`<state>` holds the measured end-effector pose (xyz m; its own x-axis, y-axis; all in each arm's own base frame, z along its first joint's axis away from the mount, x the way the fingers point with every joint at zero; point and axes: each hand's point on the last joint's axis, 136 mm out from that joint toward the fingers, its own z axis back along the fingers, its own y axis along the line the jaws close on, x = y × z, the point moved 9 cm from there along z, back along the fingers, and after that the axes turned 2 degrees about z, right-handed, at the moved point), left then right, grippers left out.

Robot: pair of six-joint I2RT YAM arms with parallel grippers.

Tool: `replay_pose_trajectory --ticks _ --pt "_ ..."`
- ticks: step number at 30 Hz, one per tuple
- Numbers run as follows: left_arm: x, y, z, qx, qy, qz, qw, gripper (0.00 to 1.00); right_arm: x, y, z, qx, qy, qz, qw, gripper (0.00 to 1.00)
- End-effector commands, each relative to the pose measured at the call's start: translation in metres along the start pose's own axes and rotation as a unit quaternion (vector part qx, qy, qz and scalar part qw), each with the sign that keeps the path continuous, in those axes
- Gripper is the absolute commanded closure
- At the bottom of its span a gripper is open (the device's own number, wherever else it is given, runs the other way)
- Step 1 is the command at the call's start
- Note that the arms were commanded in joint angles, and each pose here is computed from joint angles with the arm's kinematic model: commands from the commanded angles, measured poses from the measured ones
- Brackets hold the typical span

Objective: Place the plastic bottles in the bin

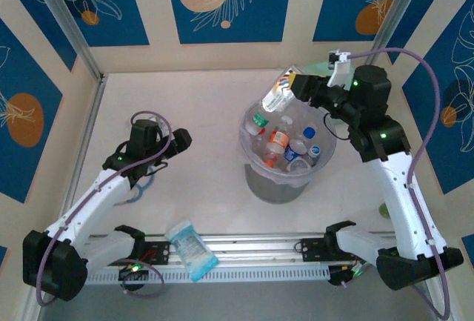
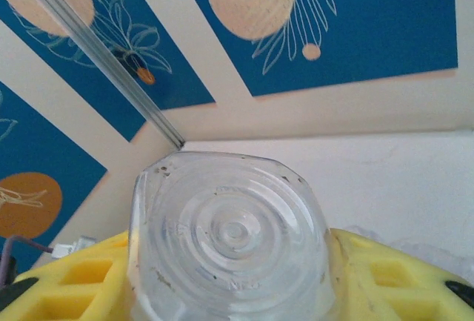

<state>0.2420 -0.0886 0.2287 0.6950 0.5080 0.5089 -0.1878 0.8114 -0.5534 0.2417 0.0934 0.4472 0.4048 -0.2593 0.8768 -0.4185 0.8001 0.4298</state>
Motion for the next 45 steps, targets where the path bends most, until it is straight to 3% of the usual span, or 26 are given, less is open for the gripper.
replay_pose_trajectory --ticks 1,9,15,25,32,36,40,45 --pt "0.010 0.007 -0.007 0.016 -0.037 0.031 0.999 0.00 0.003 0.004 0.003 -0.017 -0.023 0.024 0.999 0.95" --pt "0.018 0.018 -0.027 0.057 -0.051 0.052 0.996 0.00 -0.003 0.002 0.006 -0.059 -0.031 0.059 0.996 0.99" --pt "0.021 0.027 -0.041 0.105 -0.063 0.086 0.989 0.00 -0.009 0.001 0.002 -0.052 -0.031 0.070 0.996 1.00" --pt "0.023 0.030 -0.061 0.144 -0.042 0.094 0.984 0.00 -0.053 -0.009 -0.050 -0.061 0.058 0.073 0.994 1.00" --pt "0.026 0.032 -0.071 0.165 -0.050 0.087 0.981 0.00 -0.102 -0.031 -0.048 -0.116 0.145 0.037 0.982 1.00" --pt "0.025 0.035 -0.081 0.175 -0.047 0.089 0.979 0.00 -0.129 -0.044 -0.044 -0.152 0.214 -0.012 0.965 1.00" --pt "0.025 0.036 -0.091 0.177 -0.042 0.096 0.979 0.00 -0.152 -0.060 -0.048 -0.207 0.290 -0.074 0.931 1.00" --pt "0.023 0.037 -0.097 0.178 -0.035 0.097 0.979 0.00 -0.175 -0.079 -0.048 -0.220 0.322 -0.179 0.903 0.93"
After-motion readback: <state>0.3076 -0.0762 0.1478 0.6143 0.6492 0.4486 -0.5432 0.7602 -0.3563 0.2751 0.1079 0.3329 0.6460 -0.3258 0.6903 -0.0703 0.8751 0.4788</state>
